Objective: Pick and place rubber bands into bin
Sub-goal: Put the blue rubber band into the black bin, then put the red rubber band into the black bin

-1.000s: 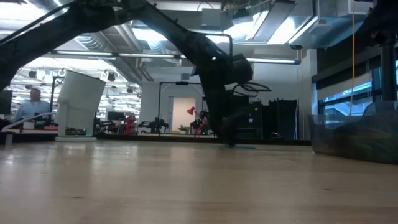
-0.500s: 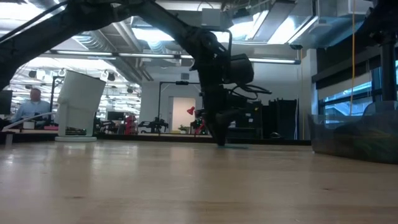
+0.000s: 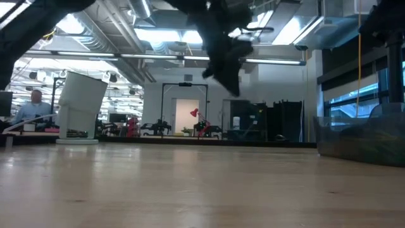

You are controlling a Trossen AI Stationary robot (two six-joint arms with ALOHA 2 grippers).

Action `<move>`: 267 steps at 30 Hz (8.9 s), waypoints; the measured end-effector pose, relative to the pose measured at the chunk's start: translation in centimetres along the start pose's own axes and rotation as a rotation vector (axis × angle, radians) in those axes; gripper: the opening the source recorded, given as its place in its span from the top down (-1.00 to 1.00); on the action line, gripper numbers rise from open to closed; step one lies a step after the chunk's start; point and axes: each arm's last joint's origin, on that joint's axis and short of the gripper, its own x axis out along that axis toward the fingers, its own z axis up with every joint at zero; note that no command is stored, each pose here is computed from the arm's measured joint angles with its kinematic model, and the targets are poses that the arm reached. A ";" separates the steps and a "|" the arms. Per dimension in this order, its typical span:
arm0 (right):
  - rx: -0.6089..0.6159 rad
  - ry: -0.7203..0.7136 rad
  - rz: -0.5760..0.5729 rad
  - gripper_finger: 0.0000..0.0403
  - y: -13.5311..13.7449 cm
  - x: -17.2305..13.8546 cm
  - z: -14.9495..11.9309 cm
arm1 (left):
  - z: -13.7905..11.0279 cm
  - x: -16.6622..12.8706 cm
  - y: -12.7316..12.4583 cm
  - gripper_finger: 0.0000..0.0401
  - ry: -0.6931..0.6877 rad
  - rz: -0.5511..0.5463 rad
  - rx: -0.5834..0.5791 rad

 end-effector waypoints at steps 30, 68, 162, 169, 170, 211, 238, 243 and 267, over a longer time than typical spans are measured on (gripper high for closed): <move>-0.442 -0.308 -0.167 -0.09 3.1 9.2 5.9 | 2.9 -8.8 -6.6 0.99 -0.466 -0.312 0.078; -0.344 -0.243 -0.163 0.98 3.1 10.5 5.5 | 3.5 -8.8 -5.4 0.50 -0.405 -0.470 -0.283; 0.811 0.335 -0.214 0.38 7.6 9.2 -0.8 | -4.1 -7.0 -6.5 0.31 0.112 0.144 0.368; 0.713 0.329 -0.063 0.84 12.9 9.9 -0.5 | -8.0 -6.1 -6.0 0.44 0.035 0.070 0.323; 0.703 0.335 -0.046 0.89 13.6 10.3 -0.7 | -8.8 -6.2 -5.8 0.49 0.020 0.054 0.317; 0.190 0.732 -0.112 0.48 19.7 24.0 -13.0 | -16.6 -13.0 -1.8 0.98 -0.295 -0.034 0.049; -0.030 0.682 -0.212 0.97 23.3 20.0 -9.4 | -16.5 -12.9 -1.8 0.99 -0.302 -0.030 0.063; 0.041 0.641 -0.252 0.82 22.5 20.5 -11.2 | -16.5 -12.9 -1.8 0.98 -0.300 -0.034 0.061; 0.079 0.611 -0.174 0.97 20.6 21.9 -14.0 | -16.5 -12.9 -1.8 0.99 -0.299 -0.043 0.057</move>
